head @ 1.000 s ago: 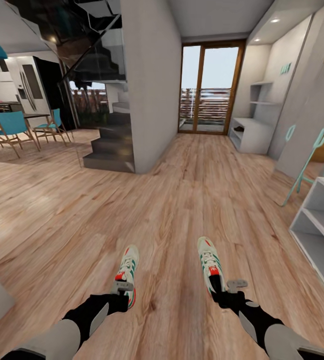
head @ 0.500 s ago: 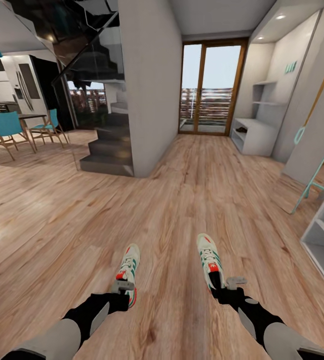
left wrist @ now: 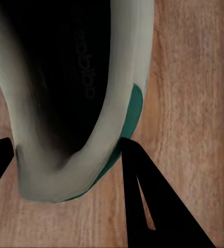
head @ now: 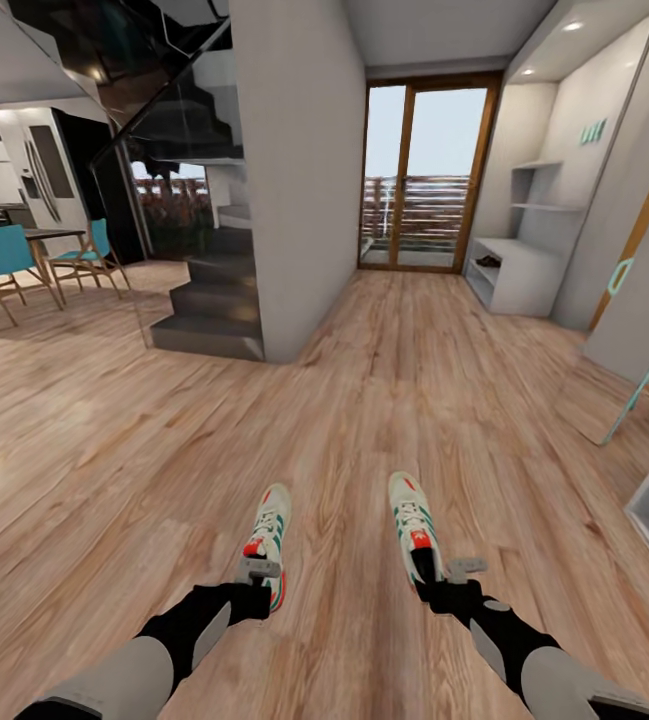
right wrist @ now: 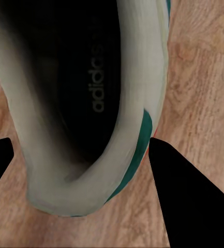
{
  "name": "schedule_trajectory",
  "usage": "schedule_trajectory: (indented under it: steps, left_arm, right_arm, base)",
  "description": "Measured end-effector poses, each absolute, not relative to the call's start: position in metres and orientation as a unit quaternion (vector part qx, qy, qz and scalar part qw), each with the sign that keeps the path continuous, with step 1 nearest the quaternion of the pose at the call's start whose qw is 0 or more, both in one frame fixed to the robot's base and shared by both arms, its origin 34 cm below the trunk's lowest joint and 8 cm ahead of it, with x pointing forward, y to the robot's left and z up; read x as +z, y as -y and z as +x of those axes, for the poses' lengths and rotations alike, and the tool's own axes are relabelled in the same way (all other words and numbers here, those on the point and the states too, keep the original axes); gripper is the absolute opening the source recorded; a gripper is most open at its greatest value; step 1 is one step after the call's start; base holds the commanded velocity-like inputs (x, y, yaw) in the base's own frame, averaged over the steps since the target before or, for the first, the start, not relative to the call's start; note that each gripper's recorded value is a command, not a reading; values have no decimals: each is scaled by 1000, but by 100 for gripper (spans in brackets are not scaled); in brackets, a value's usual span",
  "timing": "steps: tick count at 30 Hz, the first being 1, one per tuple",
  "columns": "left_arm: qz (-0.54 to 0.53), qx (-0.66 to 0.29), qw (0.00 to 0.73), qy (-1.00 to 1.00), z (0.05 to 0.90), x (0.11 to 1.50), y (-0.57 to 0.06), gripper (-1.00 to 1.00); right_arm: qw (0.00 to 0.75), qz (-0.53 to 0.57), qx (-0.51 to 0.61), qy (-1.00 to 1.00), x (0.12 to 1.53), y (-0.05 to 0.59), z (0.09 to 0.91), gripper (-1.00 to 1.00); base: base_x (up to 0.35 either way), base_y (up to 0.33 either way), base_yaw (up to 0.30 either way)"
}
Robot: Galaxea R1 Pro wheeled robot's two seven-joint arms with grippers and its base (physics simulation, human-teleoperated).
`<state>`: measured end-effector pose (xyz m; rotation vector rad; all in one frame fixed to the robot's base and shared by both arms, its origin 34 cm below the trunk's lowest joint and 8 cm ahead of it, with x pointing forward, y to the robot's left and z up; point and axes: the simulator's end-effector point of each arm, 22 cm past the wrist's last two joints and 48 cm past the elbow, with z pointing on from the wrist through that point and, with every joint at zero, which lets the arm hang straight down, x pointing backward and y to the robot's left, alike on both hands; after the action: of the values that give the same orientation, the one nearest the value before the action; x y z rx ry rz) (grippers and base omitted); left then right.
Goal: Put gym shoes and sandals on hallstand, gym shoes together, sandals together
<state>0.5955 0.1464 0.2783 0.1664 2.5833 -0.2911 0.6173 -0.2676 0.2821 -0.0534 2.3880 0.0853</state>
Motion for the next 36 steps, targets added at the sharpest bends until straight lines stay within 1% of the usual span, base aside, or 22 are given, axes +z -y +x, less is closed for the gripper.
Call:
schedule_trajectory:
  steps: [9, 18, 21, 28, 36]
  left_arm:
    - [62, -108, 267, -956, 597, 279, -145, -100]
    - [61, -109, 268, -955, 597, 280, -145, -100]
    - [60, -109, 268, -955, 597, 280, -145, -100]
    - [58, -109, 269, -955, 598, 280, -146, -100]
    - [58, -109, 269, -955, 598, 280, -146, -100]
  right_arm:
    - [356, -19, 34, -934, 274, 267, 608, -100]
    - [354, -19, 35, -935, 273, 267, 606, -100]
    - [353, -18, 35, -935, 272, 267, 606, -100]
    - [353, -18, 35, -935, 272, 267, 606, -100]
    - [353, -18, 35, -935, 272, 267, 606, -100]
  base:
    - [341, -157, -19]
    - [338, -169, -182]
    - [342, -80, -86]
    - [349, 52, -14]
    - [344, 182, -1]
